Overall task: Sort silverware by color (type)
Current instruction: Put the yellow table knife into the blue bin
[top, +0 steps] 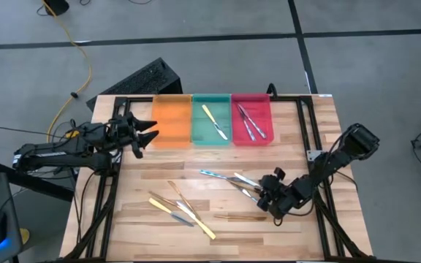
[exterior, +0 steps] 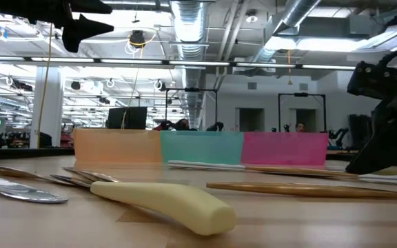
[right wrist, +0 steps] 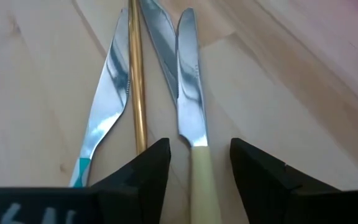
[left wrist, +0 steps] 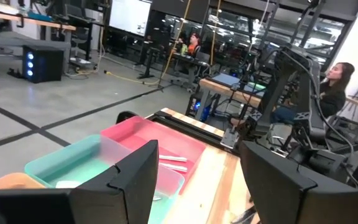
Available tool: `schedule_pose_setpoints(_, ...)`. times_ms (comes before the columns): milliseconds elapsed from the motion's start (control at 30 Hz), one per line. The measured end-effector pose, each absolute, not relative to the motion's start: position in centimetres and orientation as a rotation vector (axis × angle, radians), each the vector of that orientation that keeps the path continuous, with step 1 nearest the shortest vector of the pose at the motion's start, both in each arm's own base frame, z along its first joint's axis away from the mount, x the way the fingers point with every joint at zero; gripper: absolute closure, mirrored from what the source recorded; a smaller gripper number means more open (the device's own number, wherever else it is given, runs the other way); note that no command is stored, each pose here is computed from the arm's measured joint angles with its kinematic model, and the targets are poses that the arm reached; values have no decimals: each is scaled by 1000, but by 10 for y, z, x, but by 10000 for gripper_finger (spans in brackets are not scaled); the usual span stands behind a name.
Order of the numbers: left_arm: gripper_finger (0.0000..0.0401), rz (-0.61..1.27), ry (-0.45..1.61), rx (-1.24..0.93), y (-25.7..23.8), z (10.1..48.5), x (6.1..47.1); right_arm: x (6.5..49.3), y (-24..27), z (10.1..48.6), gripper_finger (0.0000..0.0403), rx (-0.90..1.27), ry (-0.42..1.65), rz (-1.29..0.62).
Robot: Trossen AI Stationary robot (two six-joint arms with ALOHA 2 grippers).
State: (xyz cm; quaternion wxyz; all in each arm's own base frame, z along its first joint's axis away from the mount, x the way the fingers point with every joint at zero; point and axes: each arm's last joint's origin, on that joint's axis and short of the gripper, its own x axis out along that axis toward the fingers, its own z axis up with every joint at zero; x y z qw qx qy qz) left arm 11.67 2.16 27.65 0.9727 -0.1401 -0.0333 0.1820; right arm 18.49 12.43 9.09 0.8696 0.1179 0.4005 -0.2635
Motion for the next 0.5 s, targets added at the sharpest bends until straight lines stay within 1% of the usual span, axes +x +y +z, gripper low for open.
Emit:
schedule_pose_setpoints(300,193,369,-68,-283,22,277,117,175,120,89,211,296,817,-539)
schedule_pose_setpoints(500,193,369,-69,-283,22,277,117,176,118,88,211,272,827,-531)
